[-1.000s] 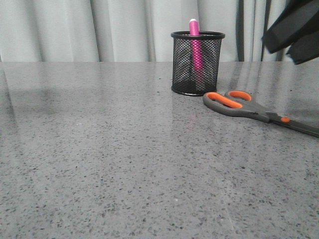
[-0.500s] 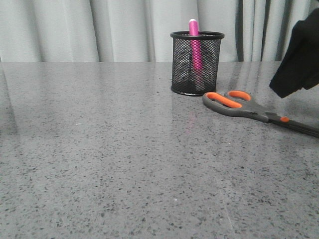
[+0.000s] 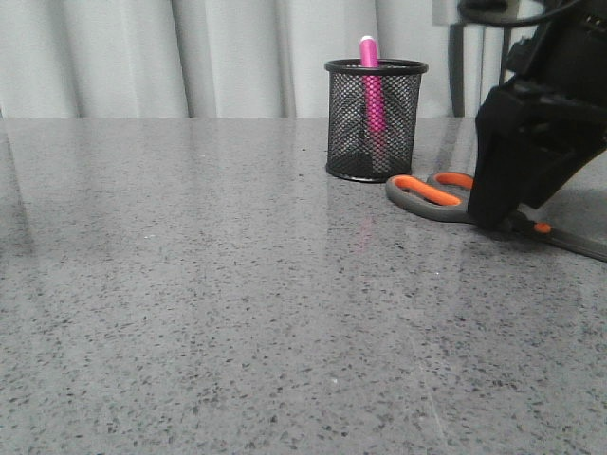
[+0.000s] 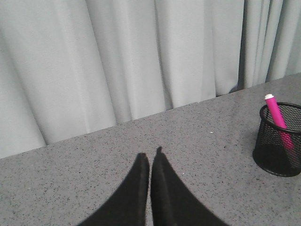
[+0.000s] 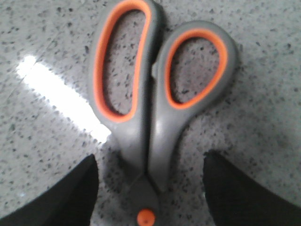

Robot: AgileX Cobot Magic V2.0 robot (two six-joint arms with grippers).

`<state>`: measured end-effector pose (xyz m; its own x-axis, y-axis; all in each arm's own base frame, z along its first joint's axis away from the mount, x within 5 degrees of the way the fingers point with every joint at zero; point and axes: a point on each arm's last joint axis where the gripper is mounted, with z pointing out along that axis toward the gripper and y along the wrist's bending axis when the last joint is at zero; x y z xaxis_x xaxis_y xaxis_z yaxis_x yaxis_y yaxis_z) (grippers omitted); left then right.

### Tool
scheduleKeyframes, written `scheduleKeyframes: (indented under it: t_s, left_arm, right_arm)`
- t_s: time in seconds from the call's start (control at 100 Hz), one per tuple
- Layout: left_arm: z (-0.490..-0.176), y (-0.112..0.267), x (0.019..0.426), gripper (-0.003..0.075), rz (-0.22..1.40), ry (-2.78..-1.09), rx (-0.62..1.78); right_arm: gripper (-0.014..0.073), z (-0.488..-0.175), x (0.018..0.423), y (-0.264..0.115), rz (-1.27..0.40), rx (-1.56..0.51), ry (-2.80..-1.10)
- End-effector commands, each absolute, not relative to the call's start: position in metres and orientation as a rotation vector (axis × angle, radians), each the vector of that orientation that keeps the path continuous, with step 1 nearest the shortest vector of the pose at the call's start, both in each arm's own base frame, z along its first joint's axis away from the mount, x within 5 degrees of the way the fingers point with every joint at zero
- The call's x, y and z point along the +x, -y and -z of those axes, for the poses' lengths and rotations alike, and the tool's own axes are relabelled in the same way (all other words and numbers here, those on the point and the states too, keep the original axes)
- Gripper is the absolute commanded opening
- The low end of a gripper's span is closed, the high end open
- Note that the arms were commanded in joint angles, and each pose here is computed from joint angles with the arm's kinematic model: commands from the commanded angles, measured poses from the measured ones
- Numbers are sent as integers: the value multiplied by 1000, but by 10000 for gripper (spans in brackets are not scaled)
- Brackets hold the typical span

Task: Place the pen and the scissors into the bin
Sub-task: 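Lower the right gripper onto the scissors' handles and close it, then lift the scissors upright with the right gripper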

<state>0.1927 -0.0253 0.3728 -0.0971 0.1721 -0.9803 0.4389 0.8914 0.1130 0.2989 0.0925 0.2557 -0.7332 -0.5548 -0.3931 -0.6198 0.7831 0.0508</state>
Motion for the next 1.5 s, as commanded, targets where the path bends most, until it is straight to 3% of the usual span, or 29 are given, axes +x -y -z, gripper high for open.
scheduleKeyframes:
  t_s: [0.0, 0.21, 0.47, 0.59, 0.78, 0.95, 1.2, 1.49]
  left_arm:
    - [-387, 25, 190, -19, 256, -1619, 429]
    - [-387, 25, 190, -19, 256, -1619, 429]
    - [-387, 25, 190, -19, 248, -1616, 438]
    - [-387, 25, 190, -19, 248, -1616, 438]
    - [-387, 25, 190, -19, 248, -1616, 438]
    - [-387, 25, 190, -19, 248, -1616, 438]
    - [-387, 25, 190, -19, 248, -1616, 438]
    - [-388, 25, 190, -19, 259, -1612, 427]
  right_arm:
    - [433, -271, 304, -94, -241, -880, -2556]
    - [433, -265, 306, -97, -243, -903, -2574]
    - [427, -259, 298, -113, -166, -1078, -2574]
    - [290, -258, 298, -113, -162, -1088, -2584]
    - [-52, -258, 296, -113, -167, -1099, -2602]
    - [-74, -261, 294, -112, -166, -1095, -2593]
    - [-74, -307, 280, -104, -181, -932, -2369]
    - [-76, -343, 258, -92, -187, -508, -1882]
